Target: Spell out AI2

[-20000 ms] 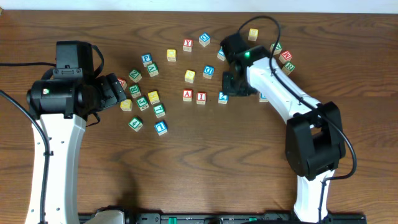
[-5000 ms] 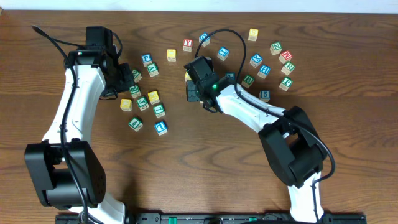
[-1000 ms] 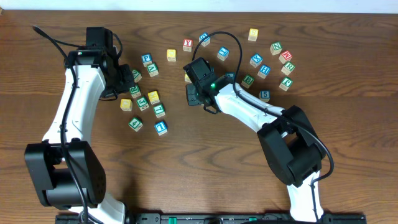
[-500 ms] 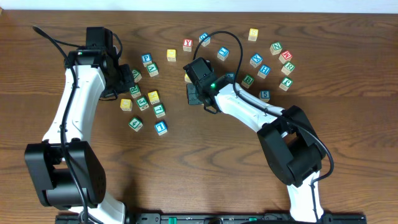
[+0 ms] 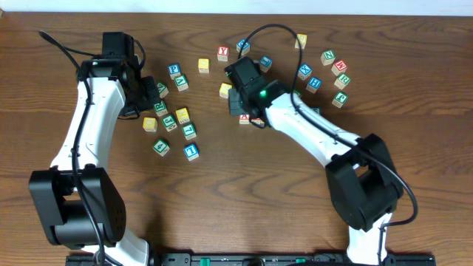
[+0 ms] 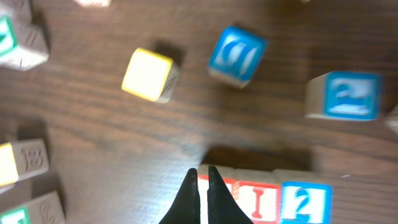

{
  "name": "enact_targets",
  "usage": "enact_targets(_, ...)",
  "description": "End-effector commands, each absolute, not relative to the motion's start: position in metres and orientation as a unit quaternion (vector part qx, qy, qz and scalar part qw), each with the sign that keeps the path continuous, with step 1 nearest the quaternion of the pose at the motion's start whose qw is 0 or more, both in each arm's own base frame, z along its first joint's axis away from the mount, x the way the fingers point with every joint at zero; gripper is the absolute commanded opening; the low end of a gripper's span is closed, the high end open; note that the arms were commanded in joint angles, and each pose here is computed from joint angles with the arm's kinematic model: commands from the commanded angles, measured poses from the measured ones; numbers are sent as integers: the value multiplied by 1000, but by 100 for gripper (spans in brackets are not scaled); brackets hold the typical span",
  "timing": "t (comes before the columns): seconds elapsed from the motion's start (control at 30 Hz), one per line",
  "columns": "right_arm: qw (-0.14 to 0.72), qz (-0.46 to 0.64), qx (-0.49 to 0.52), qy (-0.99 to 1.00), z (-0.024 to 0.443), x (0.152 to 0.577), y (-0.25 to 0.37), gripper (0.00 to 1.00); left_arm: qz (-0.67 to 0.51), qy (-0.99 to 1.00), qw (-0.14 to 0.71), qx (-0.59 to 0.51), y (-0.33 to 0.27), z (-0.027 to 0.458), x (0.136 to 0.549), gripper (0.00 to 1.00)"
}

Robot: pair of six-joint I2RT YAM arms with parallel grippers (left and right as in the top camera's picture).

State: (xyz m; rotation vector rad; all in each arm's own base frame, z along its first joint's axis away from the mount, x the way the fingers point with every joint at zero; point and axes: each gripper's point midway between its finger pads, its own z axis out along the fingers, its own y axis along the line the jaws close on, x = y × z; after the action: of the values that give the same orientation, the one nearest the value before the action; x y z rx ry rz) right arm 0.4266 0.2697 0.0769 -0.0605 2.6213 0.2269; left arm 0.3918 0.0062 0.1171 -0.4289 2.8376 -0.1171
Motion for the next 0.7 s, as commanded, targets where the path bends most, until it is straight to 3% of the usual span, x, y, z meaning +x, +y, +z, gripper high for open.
enact_targets(0.0,259,56,25,964,73,436,244,1,-34,979,134,-147,10,118,393,8)
enact_targets(0.67,226,11,58,972,30,437,217,1,-34,979,134,-147,10,118,393,7)
